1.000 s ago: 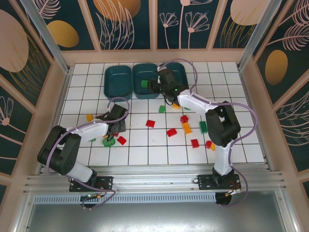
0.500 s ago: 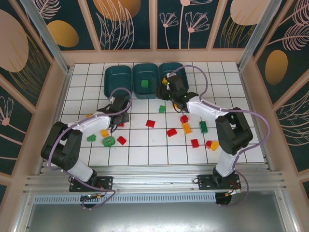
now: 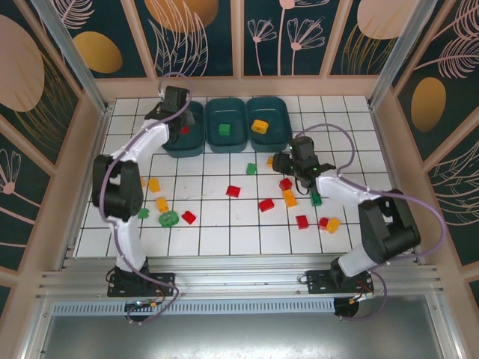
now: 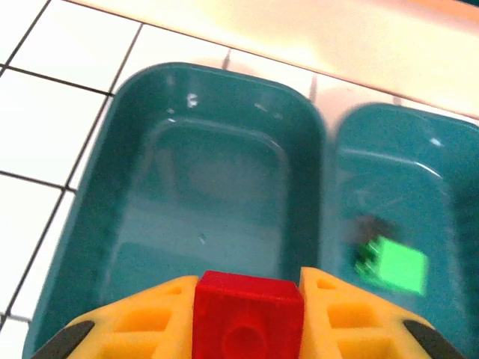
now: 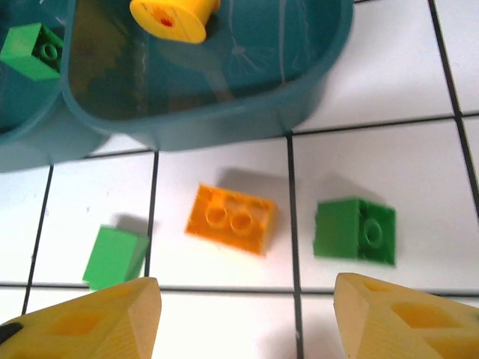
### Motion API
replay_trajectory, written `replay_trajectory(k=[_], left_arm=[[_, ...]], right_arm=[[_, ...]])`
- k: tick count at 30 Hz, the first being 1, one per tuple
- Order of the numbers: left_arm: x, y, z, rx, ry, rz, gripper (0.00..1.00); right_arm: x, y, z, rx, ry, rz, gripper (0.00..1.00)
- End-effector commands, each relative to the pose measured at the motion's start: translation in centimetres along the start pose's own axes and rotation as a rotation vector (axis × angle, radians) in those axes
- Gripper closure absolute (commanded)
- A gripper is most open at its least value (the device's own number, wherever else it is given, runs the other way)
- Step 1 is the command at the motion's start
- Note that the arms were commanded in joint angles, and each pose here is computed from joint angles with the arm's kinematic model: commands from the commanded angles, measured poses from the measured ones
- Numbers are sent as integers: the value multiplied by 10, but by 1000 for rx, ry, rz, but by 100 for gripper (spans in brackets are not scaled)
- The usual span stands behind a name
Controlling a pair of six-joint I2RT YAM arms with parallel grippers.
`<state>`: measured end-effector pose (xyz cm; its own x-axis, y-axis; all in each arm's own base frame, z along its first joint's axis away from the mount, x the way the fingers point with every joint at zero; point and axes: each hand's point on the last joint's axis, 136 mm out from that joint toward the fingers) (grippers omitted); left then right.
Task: Sort the legos into containers by color
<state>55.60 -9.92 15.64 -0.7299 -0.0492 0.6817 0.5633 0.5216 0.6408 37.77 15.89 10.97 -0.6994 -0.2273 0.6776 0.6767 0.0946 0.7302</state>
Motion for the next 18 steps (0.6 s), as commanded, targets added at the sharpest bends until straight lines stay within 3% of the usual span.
replay_trajectory(k=[1, 11, 18], left_arm=[[-30, -20, 4, -56, 37, 118, 96], [-72, -16, 9, -33, 41, 152, 73], [-53, 4, 7, -27, 14, 108, 35]], right_arm=[[21, -11, -6, -33, -20, -1, 36], [41, -73, -9, -88, 13, 158, 28], [38, -101, -1, -74, 51, 239, 27]])
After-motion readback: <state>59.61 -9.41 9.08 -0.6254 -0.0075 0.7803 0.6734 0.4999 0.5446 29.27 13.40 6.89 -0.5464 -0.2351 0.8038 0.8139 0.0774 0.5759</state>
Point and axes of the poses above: each hand's point on the last joint's axis, 136 mm out from that joint toward the fingers, its own x axis back along the fingers, its own z axis along the line the jaws close on, y = z × x, and after that the axes turned 14 degrees about x, right-handed
